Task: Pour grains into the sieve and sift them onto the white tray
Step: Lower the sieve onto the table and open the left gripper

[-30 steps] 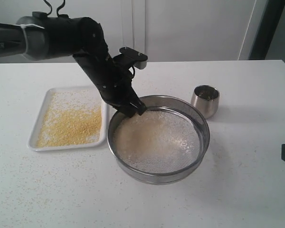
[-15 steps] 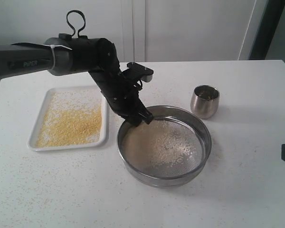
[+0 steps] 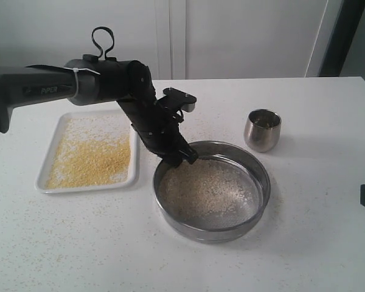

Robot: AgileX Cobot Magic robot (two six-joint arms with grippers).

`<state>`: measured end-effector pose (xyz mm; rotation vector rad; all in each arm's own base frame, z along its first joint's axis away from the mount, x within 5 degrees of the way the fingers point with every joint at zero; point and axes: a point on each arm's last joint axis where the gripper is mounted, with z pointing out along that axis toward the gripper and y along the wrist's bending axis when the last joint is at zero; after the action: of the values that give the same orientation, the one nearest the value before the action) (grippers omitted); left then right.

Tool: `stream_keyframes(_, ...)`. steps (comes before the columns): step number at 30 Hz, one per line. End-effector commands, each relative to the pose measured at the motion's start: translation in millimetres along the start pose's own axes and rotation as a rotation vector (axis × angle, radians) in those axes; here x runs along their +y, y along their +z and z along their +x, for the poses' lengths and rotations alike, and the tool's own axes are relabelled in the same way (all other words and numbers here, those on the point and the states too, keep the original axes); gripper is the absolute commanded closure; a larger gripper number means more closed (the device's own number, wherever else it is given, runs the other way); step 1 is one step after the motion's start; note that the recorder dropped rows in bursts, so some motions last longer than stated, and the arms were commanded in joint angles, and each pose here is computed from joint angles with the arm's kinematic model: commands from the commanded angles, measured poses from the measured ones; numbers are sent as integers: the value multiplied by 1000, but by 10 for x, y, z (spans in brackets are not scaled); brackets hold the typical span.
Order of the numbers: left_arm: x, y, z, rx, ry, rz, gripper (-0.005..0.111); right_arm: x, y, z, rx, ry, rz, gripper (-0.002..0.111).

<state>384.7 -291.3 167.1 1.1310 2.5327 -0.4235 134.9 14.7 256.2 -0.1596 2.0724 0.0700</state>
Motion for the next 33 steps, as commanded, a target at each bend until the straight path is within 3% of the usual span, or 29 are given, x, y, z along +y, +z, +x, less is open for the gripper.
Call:
stream_keyframes(1, -26, 47, -8, -7, -36, 25, 89, -7, -5, -25, -14, -2, 5, 108)
stream_keyframes(9, 0, 55, -57, -64, -82, 2, 39, -7, -5, -25, -14, -2, 5, 108)
stream_keyframes(12, -3, 47, -57, -62, -82, 3, 29, -7, -5, -25, -14, -2, 5, 108)
stream_keyframes(28, -80, -235, -65, -25, -71, 21, 27, -7, -5, -25, -14, -2, 5, 108)
stream_keyframes(30, -102, -317, -52, -3, -60, 26, 31, -7, -5, -25, -14, -2, 5, 108)
stream_keyframes(33, -93, -456, -16, 43, -46, -6, 47, -7, -5, -25, -14, -2, 5, 108)
